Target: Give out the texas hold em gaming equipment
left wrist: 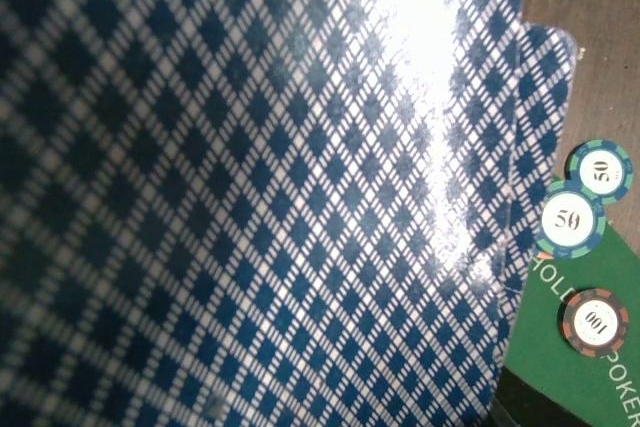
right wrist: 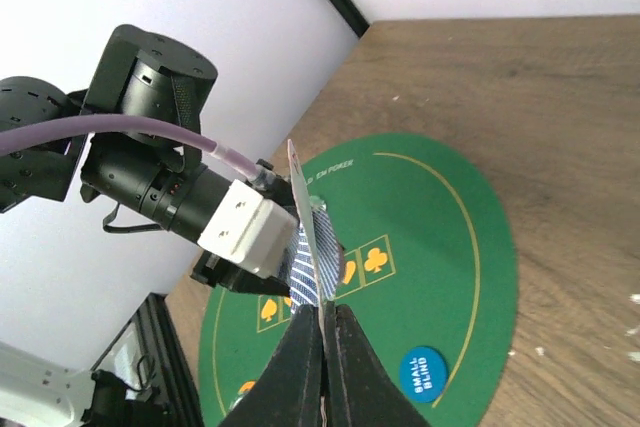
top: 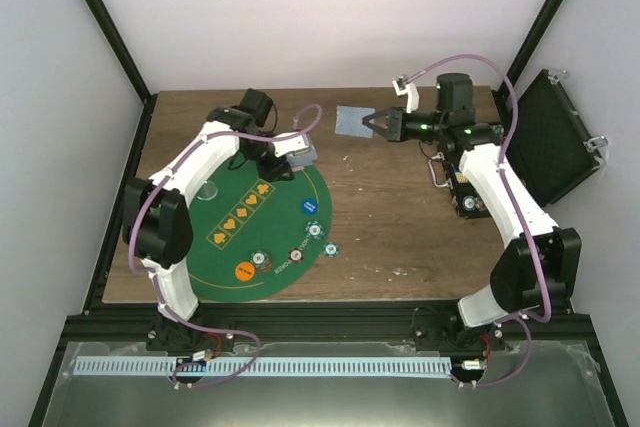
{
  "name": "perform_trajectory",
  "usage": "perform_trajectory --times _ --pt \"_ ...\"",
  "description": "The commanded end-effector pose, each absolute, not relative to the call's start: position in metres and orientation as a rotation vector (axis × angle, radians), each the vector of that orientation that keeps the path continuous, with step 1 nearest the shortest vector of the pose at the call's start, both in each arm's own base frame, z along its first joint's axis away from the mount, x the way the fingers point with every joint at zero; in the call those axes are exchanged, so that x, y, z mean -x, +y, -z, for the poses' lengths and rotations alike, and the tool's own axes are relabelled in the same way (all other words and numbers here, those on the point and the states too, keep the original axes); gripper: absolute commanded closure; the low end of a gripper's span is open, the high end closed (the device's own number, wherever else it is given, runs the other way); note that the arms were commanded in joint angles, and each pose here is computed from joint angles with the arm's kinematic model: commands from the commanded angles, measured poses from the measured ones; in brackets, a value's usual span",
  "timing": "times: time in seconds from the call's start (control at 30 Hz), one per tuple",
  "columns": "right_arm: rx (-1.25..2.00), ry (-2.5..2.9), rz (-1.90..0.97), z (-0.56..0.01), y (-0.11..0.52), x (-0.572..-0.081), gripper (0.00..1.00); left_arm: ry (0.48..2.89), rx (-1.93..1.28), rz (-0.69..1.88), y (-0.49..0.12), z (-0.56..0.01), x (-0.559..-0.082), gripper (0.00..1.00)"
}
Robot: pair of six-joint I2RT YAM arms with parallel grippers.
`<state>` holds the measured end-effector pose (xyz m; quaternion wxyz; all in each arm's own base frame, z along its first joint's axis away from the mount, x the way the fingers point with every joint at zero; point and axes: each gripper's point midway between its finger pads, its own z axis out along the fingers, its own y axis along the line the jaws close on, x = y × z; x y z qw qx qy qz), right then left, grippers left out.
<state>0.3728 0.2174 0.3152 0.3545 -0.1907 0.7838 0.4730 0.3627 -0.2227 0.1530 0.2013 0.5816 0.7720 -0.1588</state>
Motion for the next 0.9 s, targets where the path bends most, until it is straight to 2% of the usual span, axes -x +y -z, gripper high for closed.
perform_trajectory --times 0.0,0.37,0.87 --pt "0.497 2.007 -1.173 -0.329 0.203 -0.367 0.99 2.16 -1.531 0.457 -0.208 -0.17 -0.369 0.55" --pt "0.516 2.059 -1.147 -0.313 0.201 -0.362 0.99 2.31 -1.296 0.408 -0.15 -0.176 -0.371 0.55" --pt "0.551 2.096 -1.227 -0.286 0.222 -0.35 0.99 2.483 -0.946 0.374 -0.078 -0.175 -0.343 0.55"
